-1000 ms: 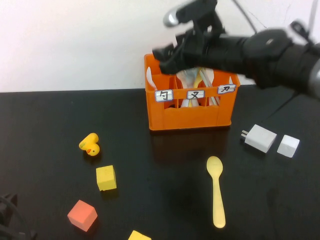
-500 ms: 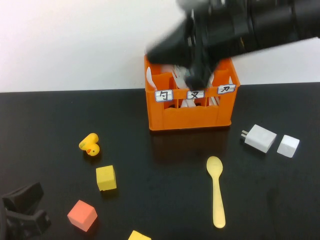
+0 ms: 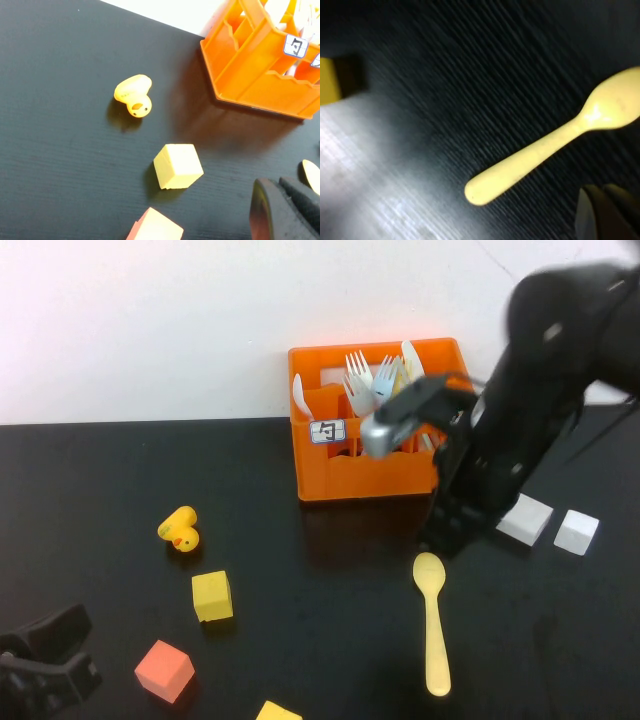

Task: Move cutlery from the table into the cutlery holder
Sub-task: Pick up the spoon

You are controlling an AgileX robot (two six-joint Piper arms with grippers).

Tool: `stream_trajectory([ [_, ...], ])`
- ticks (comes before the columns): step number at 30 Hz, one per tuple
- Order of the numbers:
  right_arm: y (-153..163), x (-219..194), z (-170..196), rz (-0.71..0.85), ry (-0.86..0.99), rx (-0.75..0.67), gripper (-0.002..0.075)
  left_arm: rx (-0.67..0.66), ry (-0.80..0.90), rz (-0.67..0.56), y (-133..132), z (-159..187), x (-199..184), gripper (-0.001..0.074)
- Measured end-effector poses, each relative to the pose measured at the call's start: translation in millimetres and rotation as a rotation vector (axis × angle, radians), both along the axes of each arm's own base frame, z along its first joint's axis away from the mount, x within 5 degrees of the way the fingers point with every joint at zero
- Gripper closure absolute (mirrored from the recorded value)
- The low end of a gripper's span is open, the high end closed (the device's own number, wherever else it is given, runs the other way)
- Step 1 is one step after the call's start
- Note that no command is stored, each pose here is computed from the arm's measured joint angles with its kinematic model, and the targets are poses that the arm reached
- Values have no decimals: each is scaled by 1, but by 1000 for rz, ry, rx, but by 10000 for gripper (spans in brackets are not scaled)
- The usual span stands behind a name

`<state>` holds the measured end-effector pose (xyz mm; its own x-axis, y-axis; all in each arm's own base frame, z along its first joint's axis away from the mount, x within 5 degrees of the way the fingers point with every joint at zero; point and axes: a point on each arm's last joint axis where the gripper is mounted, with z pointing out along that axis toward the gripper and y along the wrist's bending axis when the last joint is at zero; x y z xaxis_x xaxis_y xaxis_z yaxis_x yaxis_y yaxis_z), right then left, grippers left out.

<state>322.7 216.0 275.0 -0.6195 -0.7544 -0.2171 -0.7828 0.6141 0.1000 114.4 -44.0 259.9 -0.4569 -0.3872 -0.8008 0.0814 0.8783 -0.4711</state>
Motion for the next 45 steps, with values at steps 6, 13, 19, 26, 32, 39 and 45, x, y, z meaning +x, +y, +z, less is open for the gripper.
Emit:
stream_trajectory([
  [6, 11, -4, -42, -78, 70, -61, 725, -29, 16, 6, 0, -1, 0, 736],
  [13, -1, -26, -58, -160, 23, 5, 725, -71, 38, 15, -1, -1, -1, 736],
  [19, 0, -27, -65, -211, 24, 70, 725, -93, 50, 19, -2, -2, -1, 736],
  [26, -1, -18, -94, -305, 118, 58, 515, -105, 57, 22, -2, -2, -1, 736],
  [32, 1, -18, -98, -342, 120, 48, 230, -121, 65, 25, -2, -2, -2, 736],
  [39, -5, -15, -100, -348, 72, -25, 179, -121, 65, 25, -2, -2, -2, 736],
  [45, 5, -22, -103, -277, 42, -65, 174, -121, 65, 25, -2, -2, -2, 736],
])
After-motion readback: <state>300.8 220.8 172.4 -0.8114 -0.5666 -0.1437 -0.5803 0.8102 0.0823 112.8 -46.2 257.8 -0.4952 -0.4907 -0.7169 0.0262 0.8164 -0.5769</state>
